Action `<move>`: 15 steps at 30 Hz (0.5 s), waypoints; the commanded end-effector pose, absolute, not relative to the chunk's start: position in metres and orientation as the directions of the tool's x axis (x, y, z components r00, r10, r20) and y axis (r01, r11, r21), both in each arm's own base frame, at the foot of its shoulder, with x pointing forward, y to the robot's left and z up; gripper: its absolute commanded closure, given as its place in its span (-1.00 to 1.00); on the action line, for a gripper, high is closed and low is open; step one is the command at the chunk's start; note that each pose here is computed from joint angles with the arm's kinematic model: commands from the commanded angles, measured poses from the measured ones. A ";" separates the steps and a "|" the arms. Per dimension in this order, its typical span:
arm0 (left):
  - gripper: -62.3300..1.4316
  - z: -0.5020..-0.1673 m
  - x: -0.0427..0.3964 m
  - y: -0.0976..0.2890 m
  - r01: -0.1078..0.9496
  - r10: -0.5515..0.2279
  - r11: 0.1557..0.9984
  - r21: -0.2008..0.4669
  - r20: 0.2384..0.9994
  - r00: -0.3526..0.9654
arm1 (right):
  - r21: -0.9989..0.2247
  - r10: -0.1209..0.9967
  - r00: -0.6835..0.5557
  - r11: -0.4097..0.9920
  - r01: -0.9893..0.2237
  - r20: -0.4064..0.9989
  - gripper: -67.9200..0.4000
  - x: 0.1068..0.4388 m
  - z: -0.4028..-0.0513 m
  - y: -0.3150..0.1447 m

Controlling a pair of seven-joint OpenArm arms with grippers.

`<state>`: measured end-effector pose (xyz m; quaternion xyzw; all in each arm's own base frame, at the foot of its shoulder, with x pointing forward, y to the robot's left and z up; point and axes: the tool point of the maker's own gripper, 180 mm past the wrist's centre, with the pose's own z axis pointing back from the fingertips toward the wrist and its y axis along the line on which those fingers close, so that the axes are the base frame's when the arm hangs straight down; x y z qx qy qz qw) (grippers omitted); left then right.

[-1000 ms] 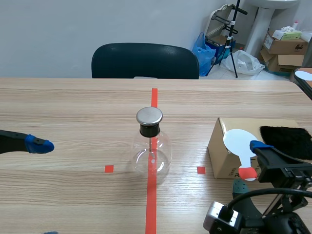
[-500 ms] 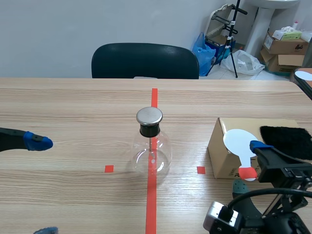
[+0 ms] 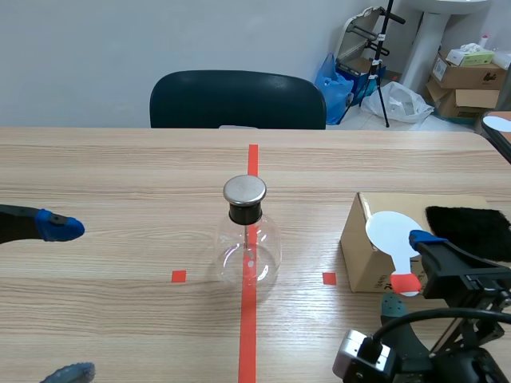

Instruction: Do the electroscope experiment

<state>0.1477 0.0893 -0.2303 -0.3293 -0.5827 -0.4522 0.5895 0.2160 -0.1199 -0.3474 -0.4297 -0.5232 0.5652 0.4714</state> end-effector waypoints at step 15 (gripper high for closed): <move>-1.00 -0.222 0.150 0.088 0.911 -0.096 0.394 0.121 0.991 -0.090 | -1.000 0.982 -0.190 -0.020 0.006 -0.021 -1.00 0.223 -0.328 -0.123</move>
